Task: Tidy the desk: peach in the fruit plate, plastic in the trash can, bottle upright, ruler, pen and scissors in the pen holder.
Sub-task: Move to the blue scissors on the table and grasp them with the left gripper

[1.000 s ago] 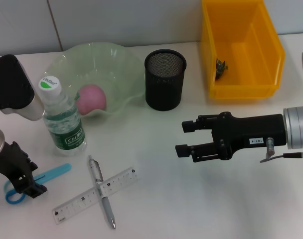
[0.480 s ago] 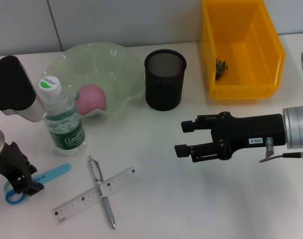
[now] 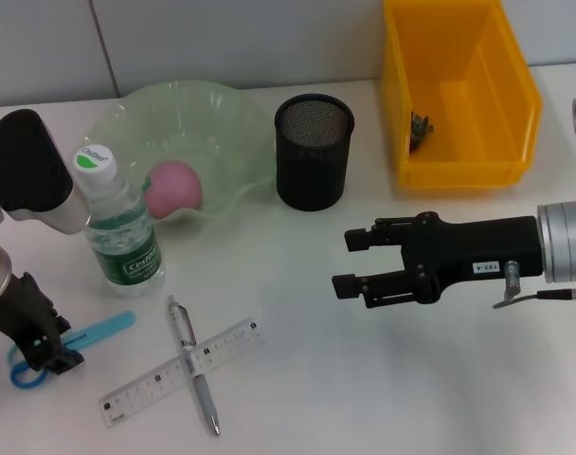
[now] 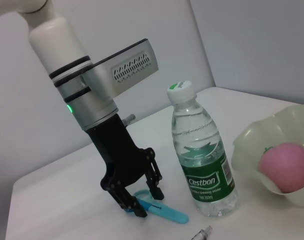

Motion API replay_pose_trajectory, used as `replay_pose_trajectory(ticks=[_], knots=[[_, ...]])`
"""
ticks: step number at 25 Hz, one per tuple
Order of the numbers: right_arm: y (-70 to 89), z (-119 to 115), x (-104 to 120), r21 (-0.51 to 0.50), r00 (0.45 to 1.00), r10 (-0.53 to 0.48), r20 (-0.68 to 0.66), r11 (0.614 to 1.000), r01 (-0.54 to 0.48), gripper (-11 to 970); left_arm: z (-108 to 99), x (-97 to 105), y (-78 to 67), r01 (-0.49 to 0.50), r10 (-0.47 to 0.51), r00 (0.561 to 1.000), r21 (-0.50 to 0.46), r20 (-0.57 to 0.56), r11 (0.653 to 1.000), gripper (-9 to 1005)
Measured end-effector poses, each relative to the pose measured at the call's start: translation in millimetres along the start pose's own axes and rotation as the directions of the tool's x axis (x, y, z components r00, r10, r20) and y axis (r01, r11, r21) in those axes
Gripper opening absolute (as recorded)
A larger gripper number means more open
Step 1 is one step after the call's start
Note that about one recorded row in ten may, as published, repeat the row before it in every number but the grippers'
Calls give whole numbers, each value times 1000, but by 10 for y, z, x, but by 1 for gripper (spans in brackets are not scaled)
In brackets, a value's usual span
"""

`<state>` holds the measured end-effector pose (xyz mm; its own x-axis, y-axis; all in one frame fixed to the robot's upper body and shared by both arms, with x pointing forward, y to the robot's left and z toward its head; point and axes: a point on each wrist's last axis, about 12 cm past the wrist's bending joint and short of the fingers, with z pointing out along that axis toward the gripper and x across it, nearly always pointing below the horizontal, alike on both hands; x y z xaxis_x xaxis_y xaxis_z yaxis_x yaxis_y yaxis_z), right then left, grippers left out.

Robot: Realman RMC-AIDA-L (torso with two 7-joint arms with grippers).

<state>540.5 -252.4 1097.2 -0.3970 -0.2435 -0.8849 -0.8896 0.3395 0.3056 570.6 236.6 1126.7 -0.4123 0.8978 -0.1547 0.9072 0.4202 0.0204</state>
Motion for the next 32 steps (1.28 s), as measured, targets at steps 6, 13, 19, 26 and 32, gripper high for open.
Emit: replay_pose_trajectory(ticks=[6,13,19,26,32], knots=[[-1,2,-3,0,1000,-1,0,1000,1,776,34,-11,6,-2,2,1000,-2,-21,1000,385],[-1,1,-3,0,1000,-1,0,1000,1,776,41,-29,6,-5,5,1000,-8,-28,1000,352],[-1,1,-3,0,1000,-1,0,1000,1,776,35,-41,8,-8,8,1000,-10,-27,1000,324],[-1,1,-3,0,1000,-1,0,1000,1,776,36,-36,9,-12,12,999,-13,-36,1000,291],[1,6,-3,-1,1000,0,1,1000,0,776,46,-60,-5,-30,29,998,-14,-51,999,245]])
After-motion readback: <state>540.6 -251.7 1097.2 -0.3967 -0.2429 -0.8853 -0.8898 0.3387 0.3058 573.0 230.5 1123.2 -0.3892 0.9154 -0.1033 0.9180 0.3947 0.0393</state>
